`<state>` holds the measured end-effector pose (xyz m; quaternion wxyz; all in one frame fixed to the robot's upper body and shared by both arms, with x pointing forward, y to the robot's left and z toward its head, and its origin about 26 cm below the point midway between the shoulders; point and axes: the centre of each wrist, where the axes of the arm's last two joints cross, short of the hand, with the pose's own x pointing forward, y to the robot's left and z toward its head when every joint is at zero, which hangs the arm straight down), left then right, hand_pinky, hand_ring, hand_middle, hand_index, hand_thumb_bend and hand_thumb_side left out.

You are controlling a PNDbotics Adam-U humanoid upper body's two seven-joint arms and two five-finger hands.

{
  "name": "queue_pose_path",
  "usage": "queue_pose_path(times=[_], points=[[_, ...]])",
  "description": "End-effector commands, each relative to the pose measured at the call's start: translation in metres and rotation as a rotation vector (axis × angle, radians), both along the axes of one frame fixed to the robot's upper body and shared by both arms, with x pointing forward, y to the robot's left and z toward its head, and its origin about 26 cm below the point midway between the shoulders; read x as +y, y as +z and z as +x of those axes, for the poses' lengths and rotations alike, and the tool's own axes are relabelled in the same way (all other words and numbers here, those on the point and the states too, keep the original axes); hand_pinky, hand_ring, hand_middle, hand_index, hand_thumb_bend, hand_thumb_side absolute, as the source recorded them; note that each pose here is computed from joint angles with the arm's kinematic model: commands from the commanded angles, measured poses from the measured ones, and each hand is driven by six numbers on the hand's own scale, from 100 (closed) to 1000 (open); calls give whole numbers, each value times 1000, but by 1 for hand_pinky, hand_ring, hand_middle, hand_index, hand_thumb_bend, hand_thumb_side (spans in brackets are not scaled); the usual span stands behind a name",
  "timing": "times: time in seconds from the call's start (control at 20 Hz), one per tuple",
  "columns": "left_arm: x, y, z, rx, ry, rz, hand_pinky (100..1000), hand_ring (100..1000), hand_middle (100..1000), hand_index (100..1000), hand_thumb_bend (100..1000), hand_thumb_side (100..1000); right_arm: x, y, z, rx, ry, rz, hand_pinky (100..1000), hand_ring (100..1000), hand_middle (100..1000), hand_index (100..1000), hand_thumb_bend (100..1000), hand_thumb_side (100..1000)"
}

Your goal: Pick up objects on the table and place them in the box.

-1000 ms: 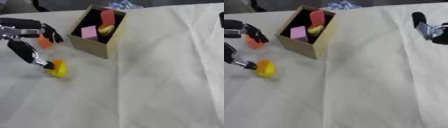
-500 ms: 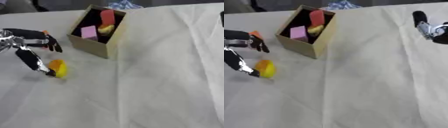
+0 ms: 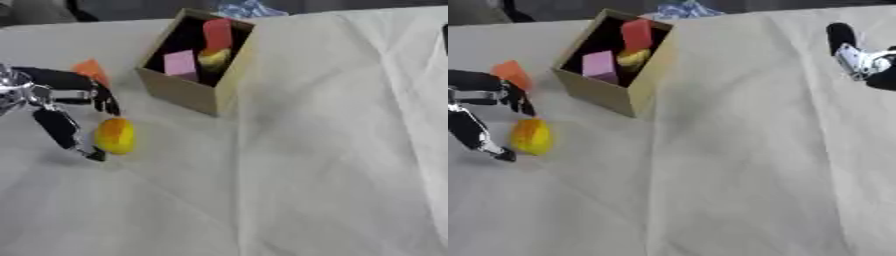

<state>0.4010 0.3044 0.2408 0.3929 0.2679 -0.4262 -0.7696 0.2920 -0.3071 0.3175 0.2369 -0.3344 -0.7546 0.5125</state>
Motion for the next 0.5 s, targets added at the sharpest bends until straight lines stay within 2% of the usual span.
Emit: queue_pose_path(times=[0.05,0.5], points=[[7,10,2,-46,22,11,793,765,734,830,587,474,0,9,-5,-28,1,-4,887,822,723,825,100,474],[5,1,10,-87,32,34,772,754,719,816,575,454,0,8,-4,-25,-3,7,886,821,721,825,100,481]])
